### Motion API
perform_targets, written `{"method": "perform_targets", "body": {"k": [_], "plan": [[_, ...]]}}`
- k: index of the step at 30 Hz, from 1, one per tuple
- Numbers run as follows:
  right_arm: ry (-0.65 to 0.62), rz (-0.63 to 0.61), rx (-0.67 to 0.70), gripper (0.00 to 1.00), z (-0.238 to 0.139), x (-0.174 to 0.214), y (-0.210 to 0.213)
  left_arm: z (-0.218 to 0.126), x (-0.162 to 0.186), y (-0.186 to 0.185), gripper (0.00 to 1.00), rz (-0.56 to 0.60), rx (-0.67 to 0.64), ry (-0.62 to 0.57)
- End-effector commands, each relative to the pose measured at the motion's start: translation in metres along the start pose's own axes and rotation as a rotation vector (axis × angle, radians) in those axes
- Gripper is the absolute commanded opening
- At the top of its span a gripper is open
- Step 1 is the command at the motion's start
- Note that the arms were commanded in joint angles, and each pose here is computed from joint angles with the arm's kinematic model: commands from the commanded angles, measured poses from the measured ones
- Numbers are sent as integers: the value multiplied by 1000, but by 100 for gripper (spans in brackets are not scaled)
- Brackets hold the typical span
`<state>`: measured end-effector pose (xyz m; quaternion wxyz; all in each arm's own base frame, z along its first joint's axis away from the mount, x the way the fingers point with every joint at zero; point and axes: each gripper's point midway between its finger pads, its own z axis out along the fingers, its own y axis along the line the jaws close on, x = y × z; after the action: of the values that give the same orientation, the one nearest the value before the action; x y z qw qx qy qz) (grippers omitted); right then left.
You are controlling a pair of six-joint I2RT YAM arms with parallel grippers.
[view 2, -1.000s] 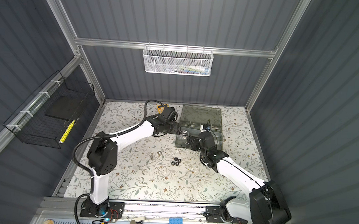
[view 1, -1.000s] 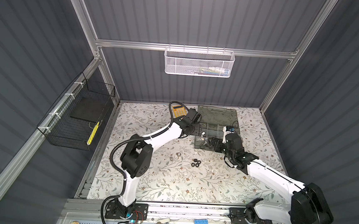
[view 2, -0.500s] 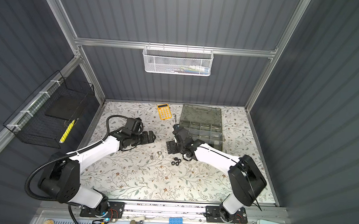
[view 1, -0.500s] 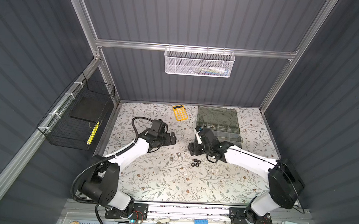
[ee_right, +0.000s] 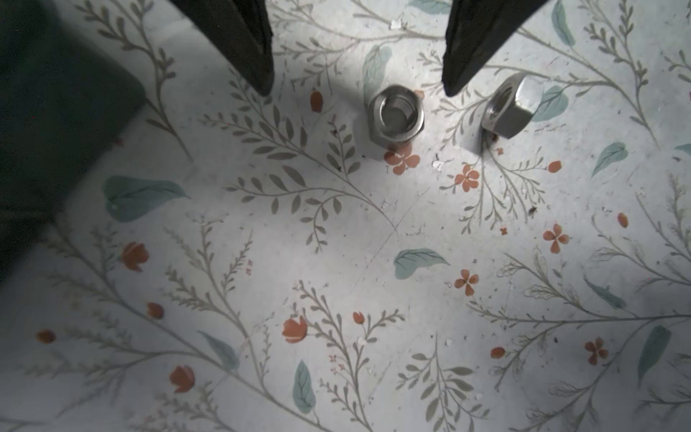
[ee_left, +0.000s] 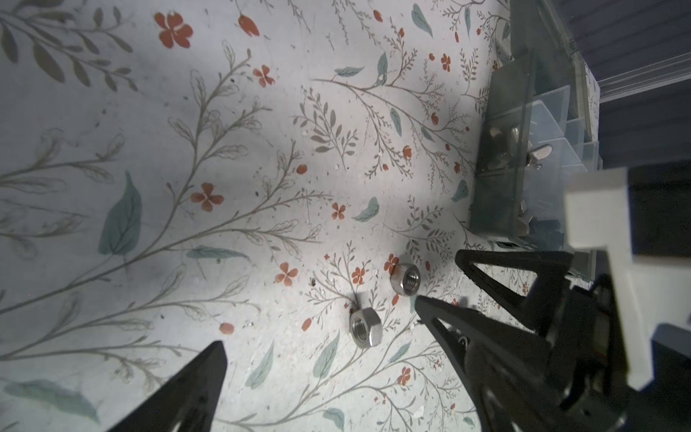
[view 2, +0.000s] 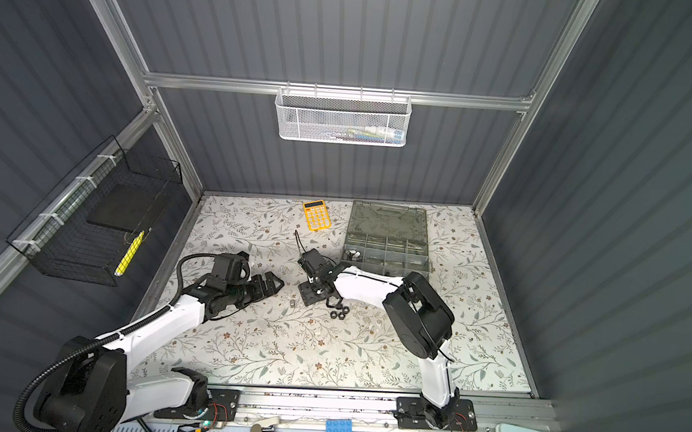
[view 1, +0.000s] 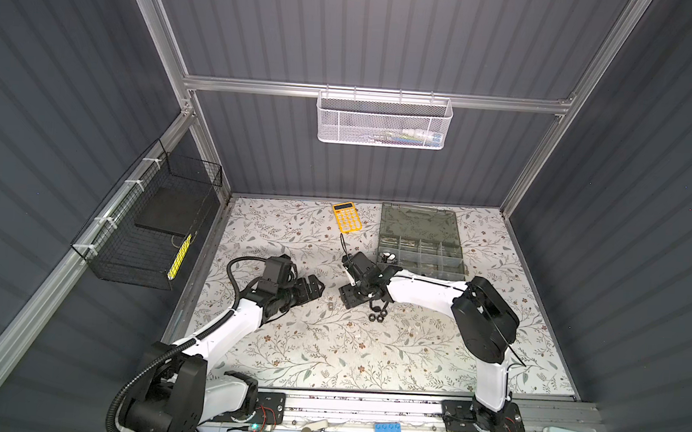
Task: Sort the screws and nuts into containers
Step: 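Withdraw the left gripper while the right gripper grasps a silver hex nut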
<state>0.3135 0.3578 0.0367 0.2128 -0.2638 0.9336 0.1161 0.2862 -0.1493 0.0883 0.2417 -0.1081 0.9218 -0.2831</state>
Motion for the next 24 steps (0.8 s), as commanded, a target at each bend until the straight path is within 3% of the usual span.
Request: {"method": "perform_targets", "body": {"k": [1,11,19,24], "plan": [[62,-16,-11,67,6,9,6,-2,6,-4,100,-29,53,8],[107,-33,26,54,25,17,10,1,9,-3,100,-30,63,21],[137,-22,36,31,33,26,8,2,8,-5,100,-42,81,14],[96,-16,14,16,19,13,12,-3,8,-4,100,-33,70,6]]}}
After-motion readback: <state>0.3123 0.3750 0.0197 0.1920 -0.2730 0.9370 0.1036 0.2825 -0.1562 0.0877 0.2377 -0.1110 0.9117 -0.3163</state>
